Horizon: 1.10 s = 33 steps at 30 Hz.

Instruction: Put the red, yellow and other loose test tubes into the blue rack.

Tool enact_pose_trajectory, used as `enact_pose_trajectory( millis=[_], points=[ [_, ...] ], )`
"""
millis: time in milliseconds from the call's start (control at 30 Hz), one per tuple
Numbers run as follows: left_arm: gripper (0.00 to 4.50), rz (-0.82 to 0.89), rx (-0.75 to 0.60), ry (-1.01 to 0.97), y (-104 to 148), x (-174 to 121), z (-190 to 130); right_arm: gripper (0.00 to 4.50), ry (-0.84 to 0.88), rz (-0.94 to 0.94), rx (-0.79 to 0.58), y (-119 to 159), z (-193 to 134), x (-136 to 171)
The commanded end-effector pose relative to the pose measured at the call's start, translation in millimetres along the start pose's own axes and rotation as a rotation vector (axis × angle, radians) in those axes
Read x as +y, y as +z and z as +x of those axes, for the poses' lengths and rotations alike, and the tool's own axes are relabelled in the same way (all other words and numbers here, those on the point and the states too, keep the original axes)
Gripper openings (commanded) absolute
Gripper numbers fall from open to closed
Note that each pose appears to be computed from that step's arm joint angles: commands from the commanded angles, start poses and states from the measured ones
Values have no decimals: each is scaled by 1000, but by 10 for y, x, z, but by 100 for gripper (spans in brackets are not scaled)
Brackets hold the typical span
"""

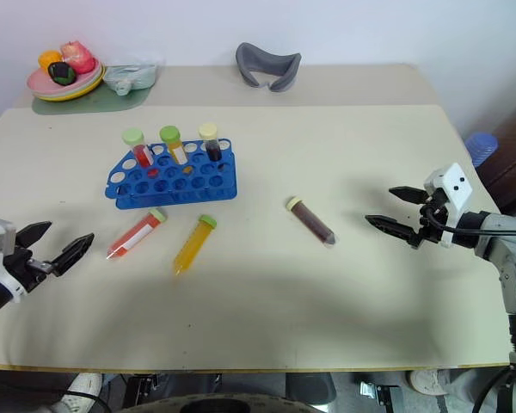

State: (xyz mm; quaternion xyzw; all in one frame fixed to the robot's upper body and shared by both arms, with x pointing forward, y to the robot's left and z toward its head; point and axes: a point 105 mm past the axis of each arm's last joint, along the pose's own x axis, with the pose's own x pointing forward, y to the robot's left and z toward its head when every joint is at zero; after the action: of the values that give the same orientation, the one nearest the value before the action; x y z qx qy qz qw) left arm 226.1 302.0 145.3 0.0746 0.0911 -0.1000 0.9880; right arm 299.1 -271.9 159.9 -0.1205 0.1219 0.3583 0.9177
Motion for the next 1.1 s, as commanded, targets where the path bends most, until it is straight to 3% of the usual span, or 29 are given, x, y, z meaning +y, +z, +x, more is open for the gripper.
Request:
enact_pose_trajectory(
  millis=[33, 400, 633, 800, 1100],
  points=[
    [450, 27, -40, 10, 95, -14, -8, 448, -1, -41, -12, 113, -3, -37],
    [450, 9, -87, -30, 127, -237, 19, 448, 32, -79, 31, 182, 104, 15],
    [450, 31, -171, -330, 384, -930, 411, 448, 114, -91, 36, 435, 174, 396],
    [450, 84, -172, -568, 438, -1409, 586, 448, 95, -175, 161, 418, 223, 660],
    [450, 159, -128, -753, 334, -1637, 556, 448, 1, 54, 340, 479, 715, 962]
  ],
)
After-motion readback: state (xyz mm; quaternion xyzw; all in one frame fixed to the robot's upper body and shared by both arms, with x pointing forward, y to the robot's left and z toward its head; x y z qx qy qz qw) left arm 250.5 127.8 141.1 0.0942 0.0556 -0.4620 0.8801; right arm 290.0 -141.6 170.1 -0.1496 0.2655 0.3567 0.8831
